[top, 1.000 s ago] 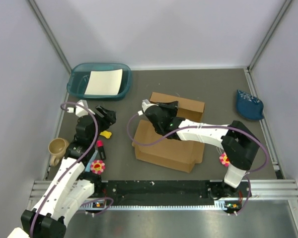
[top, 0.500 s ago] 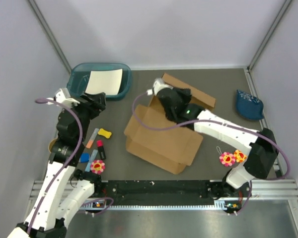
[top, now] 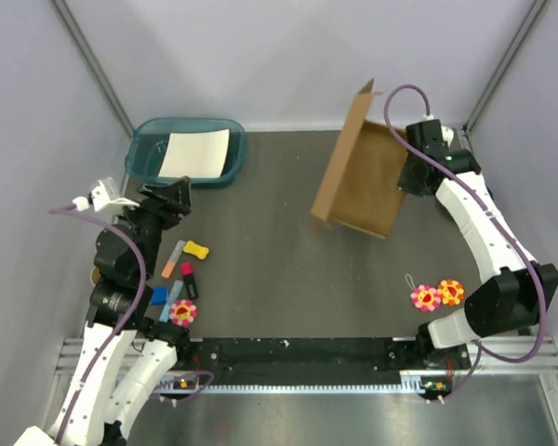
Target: Fold the paper box
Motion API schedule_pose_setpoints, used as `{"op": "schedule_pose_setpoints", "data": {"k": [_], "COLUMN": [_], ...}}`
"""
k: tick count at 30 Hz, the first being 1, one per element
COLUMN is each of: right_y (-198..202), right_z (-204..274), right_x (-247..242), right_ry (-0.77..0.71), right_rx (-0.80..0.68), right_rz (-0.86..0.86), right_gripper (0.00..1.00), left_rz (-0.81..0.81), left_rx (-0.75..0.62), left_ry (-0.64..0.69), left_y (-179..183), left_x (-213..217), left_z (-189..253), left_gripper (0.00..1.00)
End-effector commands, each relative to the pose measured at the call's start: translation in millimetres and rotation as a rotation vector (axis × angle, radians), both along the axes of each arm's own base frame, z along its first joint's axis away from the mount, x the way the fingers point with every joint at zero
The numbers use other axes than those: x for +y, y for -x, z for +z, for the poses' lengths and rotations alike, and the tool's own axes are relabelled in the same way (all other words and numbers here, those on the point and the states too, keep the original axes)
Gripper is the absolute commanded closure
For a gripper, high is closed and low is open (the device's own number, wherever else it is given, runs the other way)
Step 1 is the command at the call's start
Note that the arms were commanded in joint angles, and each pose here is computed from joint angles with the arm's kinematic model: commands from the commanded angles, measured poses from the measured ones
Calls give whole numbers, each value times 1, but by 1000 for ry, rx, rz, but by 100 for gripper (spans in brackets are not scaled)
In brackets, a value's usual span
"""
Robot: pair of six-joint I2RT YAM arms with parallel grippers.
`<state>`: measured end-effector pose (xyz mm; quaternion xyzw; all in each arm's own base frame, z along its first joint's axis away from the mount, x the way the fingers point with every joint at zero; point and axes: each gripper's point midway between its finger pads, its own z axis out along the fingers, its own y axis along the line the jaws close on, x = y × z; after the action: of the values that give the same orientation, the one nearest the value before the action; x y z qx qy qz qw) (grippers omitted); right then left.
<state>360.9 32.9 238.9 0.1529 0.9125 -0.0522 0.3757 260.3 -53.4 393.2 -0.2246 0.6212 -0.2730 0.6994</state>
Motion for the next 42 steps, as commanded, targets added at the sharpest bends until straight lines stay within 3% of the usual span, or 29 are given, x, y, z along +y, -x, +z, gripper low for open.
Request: {"op": "schedule_pose_setpoints", "data": {"k": [1, 5, 7, 12, 14, 19, 21, 26, 32, 42], "right_y": [27, 39, 44, 89, 101, 103, 98, 95, 99, 109], "right_z": [-28, -65, -87, -137, -142, -146, -142, -128, -137, -162], "right_x": [49, 50, 49, 31, 27, 42, 48, 57, 69, 97], "right_ry": [-330, -325, -292, -114, -87, -242, -283, -341, -405, -528], "right_rx": [113, 244, 358, 737, 785, 671, 634, 514, 455, 346], "right_rz": [-118, -180, -214, -362, -410, -436, -422, -378, -299, -118], "right_gripper": [100, 100, 100, 100, 100, 100, 100, 100, 100, 100], "left_rz": [-92, -206, -354, -732, -914, -1235, -1239, -1142, -1192, -882], "left_rx": [56, 84, 76, -223, -258, -372, -314, -94, 137, 258], "left_ry": [39, 40, 20, -7, -35, -170, -229, -193, -246, -323], "left_y": [-8, -14, -8, 28, 52, 120, 127, 88, 56, -59], "left_x": [-19, -42, -67, -124, -151, -206, -226, -252, -296, -298], "left_z": [-40, -61, -68, -25, -28, -43, -58, -100, -140, -146], "left_gripper": [27, 32, 34, 37, 37, 35, 34, 35, 39, 37]}}
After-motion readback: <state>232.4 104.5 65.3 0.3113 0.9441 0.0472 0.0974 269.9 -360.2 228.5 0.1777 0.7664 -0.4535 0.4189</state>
